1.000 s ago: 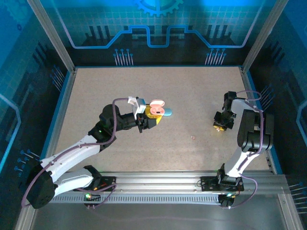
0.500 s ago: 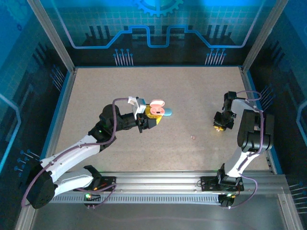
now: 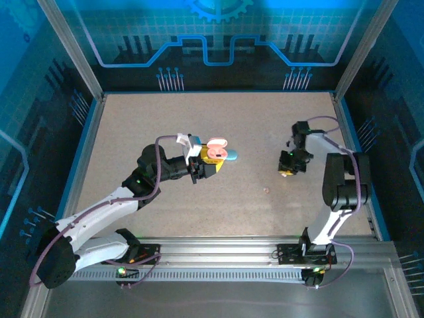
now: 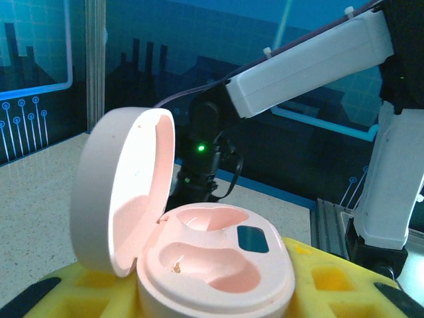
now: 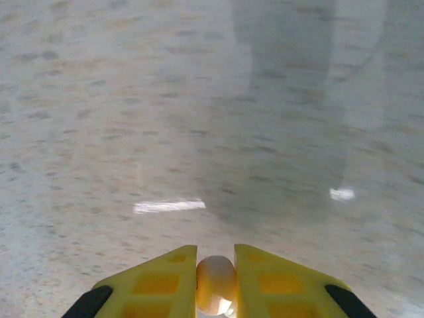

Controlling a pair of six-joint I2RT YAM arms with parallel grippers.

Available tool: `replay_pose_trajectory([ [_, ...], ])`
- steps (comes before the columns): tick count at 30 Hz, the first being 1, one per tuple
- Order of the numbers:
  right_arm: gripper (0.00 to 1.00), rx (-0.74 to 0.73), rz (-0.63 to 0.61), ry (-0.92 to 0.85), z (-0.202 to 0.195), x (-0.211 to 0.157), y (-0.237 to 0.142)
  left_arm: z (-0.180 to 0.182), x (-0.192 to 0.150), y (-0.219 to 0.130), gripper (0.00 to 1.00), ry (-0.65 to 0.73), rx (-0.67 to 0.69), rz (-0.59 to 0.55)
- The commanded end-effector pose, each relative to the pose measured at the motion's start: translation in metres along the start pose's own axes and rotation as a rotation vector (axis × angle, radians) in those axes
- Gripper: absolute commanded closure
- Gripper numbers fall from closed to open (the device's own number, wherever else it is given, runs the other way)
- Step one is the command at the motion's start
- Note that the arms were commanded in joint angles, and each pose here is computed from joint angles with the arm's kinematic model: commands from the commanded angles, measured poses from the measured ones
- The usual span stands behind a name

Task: Insert wireless bluetooth earbuds into charging case

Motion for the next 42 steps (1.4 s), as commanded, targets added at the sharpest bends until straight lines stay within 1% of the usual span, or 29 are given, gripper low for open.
replay_pose_trajectory([
  [1,0.82,-0.038,0.082,-0.091,0.015,-0.001,0.01,-0.005,0.008,0.001,0.6,0.017,-0.01,-0.034],
  [4,0.81,-0.075,0.103,-0.11,0.018,-0.001,0.015,-0.006,0.009,-0.001,0.6,0.022,-0.005,-0.035],
  [9,0.78,-0.091,0.138,-0.141,0.02,-0.002,0.02,-0.005,0.008,-0.001,0.6,0.022,0.0,-0.033],
  [13,0.73,-0.105,0.149,-0.171,0.023,0.001,0.021,-0.005,0.008,0.0,0.6,0.02,-0.005,-0.03],
  [17,0.72,-0.118,0.159,-0.195,0.023,0.004,0.023,-0.004,0.008,0.001,0.6,0.019,-0.003,-0.03],
  [29,0.79,-0.094,0.189,-0.171,0.027,-0.003,0.023,-0.004,0.007,0.001,0.6,0.016,-0.004,-0.023],
  [32,0.82,-0.073,0.164,-0.166,0.031,-0.002,0.014,-0.003,0.007,0.001,0.6,0.016,0.0,-0.025],
  [35,0.84,0.004,0.1,-0.171,0.047,0.001,-0.01,-0.002,0.007,0.0,0.6,0.021,0.013,-0.031],
  [37,0.83,0.096,0.017,-0.177,0.064,0.004,-0.034,0.0,0.007,-0.001,0.6,0.027,0.029,-0.035],
  [39,0.83,0.242,-0.077,-0.186,0.088,0.008,-0.065,0.004,0.007,-0.002,0.6,0.037,0.052,-0.039],
  [42,0.83,0.545,-0.222,-0.223,0.133,0.009,-0.117,0.011,0.004,-0.004,0.61,0.049,0.089,-0.04],
])
Point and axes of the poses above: each hand's point on the last joint's axis, 136 mm out from that joint toward the fingers, its own y axis out along the fingers, its own z axis along the line the jaws close on, x = y × z, the point moved 3 cm from there along -y, back along the fingers, and after that the axes turned 15 degrees about -y, right-handed, at the moved point
